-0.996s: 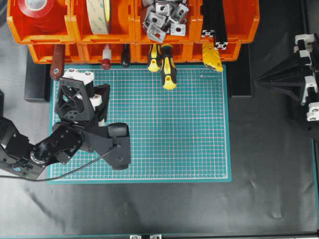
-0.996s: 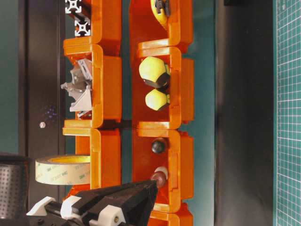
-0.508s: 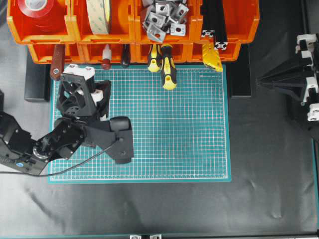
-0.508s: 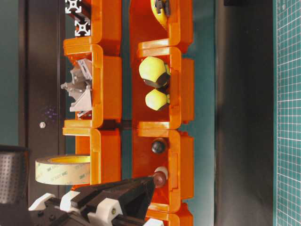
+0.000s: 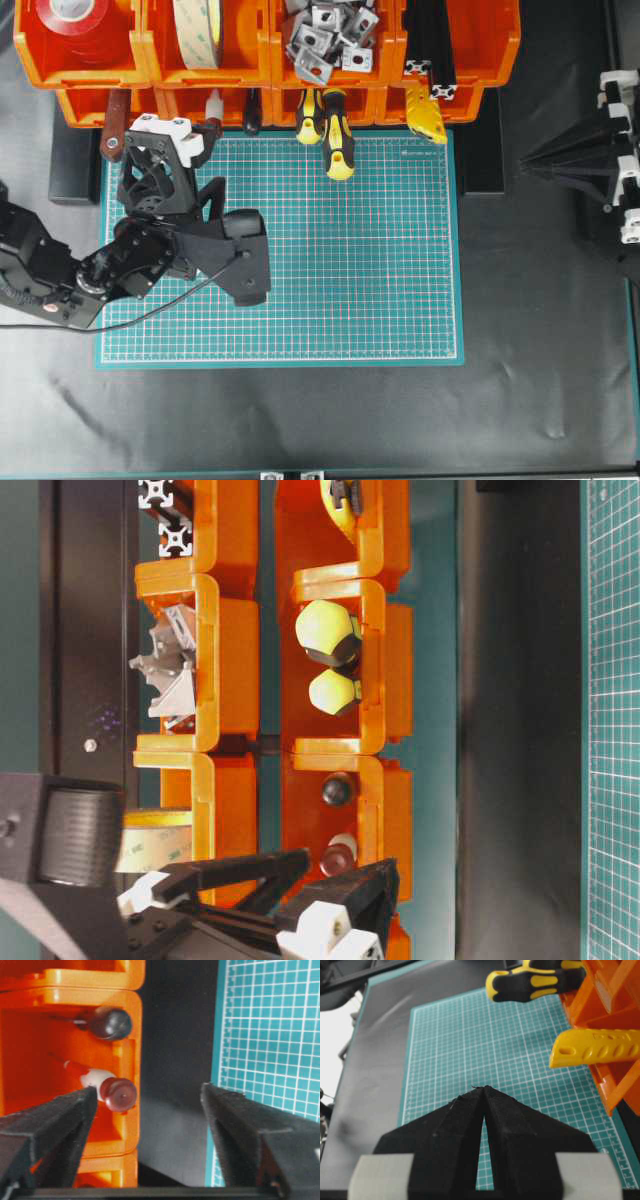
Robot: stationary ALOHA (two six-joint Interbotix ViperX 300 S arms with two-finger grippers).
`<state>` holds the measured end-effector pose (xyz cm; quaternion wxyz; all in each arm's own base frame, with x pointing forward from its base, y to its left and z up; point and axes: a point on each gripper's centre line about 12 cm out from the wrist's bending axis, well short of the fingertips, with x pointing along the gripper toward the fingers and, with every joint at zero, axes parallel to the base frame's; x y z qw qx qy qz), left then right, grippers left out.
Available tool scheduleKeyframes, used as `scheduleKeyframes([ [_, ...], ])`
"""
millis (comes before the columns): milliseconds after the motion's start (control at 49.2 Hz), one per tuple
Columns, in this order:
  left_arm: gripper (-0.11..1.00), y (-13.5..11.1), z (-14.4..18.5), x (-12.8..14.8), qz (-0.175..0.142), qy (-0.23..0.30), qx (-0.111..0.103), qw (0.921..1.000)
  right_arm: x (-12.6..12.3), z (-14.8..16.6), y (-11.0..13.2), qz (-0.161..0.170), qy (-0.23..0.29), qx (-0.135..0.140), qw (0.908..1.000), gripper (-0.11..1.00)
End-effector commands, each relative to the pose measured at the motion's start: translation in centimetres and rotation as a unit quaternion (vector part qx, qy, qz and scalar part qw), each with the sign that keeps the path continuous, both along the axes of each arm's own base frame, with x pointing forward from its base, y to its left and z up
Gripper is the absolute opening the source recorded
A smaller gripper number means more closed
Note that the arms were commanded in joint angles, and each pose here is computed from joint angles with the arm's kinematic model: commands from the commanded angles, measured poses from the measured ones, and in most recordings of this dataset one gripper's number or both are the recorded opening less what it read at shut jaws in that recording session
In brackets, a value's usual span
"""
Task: Pick red screwdriver from container rack with left arm.
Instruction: 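Close the left gripper on the red screwdriver handle in the rack, then pull the red screwdriver out of the rack slot toward the front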
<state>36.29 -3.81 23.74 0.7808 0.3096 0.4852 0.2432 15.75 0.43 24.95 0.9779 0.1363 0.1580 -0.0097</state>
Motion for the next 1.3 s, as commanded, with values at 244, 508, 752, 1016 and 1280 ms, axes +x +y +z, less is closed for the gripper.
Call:
scheduleKeyframes([
  [244, 0.82, 1.7, 1.4, 0.1, 0.017, -0.019, -0.006, 0.9997, -0.1, 0.4, 0.0, 0.001, -0.005, -0.002, 1.0, 0.0],
  [508, 0.82, 2.2, 1.3, 0.0, 0.021, -0.018, -0.005, 0.9996, -0.1, 0.2, 0.0, 0.001, -0.003, -0.002, 1.0, 0.0],
  [752, 0.81, 2.4, 1.5, 0.1, 0.026, -0.021, -0.006, 0.9994, -0.3, 0.3, 0.0, 0.001, -0.008, -0.001, 1.0, 0.0],
  [1016, 0.55, 2.4, 1.7, 0.3, 0.031, -0.029, -0.01, 0.9991, -0.4, 0.4, 0.0, 0.0, -0.012, 0.0, 0.9999, 0.0],
  [1280, 0.3, 2.3, 2.8, 0.8, 0.028, -0.041, -0.012, 0.9987, -0.4, 0.2, 0.0, -0.001, -0.009, 0.003, 1.0, 0.0],
])
